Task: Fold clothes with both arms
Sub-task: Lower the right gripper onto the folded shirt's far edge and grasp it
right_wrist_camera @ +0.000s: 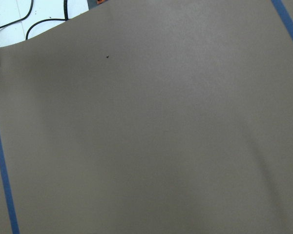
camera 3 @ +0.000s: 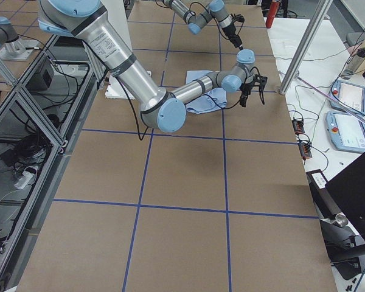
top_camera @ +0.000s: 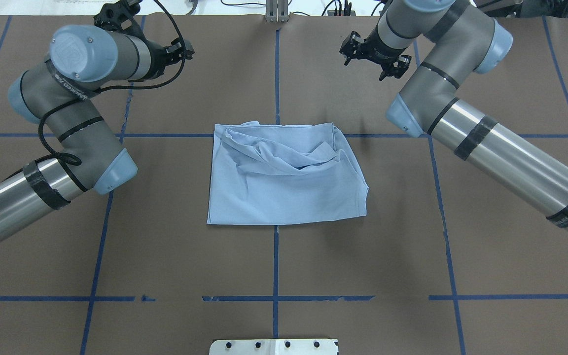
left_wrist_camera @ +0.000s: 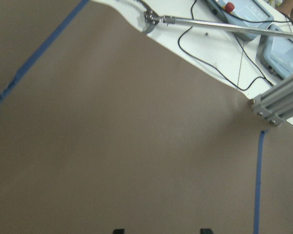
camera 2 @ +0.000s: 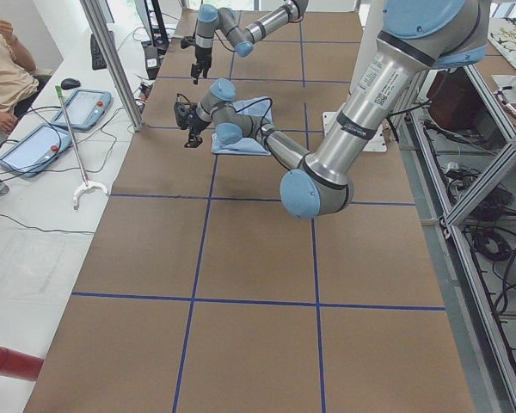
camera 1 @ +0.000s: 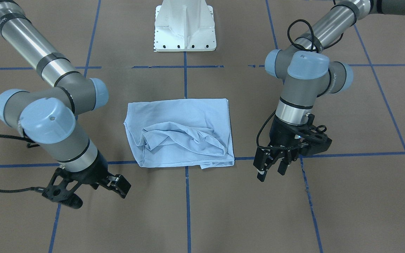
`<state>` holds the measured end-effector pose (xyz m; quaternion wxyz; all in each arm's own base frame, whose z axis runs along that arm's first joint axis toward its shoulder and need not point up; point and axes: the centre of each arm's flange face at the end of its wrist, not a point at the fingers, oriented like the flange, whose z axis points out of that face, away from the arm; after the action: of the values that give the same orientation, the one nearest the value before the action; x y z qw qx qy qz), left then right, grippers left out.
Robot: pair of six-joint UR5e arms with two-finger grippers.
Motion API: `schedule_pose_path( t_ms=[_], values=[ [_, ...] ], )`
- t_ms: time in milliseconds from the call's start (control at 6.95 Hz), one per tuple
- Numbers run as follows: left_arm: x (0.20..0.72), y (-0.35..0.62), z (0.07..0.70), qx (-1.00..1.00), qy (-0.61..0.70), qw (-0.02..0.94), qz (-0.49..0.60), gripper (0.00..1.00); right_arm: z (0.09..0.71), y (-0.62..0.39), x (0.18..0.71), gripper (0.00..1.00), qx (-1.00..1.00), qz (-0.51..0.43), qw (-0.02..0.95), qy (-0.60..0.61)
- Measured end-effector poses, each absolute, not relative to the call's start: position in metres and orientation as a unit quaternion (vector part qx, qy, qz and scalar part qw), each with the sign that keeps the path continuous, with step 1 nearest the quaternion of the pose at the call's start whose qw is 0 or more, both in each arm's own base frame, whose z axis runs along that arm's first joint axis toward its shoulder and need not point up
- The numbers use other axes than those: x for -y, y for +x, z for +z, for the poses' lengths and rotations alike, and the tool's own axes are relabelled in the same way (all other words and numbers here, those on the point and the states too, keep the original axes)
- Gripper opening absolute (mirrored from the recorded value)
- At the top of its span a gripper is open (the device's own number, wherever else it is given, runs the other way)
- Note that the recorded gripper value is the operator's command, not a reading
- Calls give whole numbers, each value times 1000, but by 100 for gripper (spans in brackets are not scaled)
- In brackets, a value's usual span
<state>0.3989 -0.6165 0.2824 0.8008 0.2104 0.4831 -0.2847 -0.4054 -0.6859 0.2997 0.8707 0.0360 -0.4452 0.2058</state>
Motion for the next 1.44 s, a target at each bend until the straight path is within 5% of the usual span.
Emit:
schedule_pose_path(
  t_ms=[144, 432, 576, 1008, 1152, 1439],
  values=[
    [616, 394, 277, -488, 213, 800, -278, 100, 297, -401, 682, 96, 453, 199, 868, 34],
    [605, 392, 263, -515, 186, 795, -260, 100, 285, -416, 642, 63, 472, 210, 856, 20],
    [601, 395, 255, -526, 173, 790, -263, 100, 280, -428, 620, 57, 479, 216, 851, 10],
    [595, 401, 253, -534, 158, 785, -269, 100, 262, -485, 555, 60, 489, 248, 836, -18],
    [595, 402, 254, -534, 157, 786, -270, 100, 262, -500, 537, 71, 488, 264, 832, -32],
    [591, 407, 258, -535, 154, 786, -269, 100, 268, -518, 518, 77, 464, 298, 832, -64]
  ],
)
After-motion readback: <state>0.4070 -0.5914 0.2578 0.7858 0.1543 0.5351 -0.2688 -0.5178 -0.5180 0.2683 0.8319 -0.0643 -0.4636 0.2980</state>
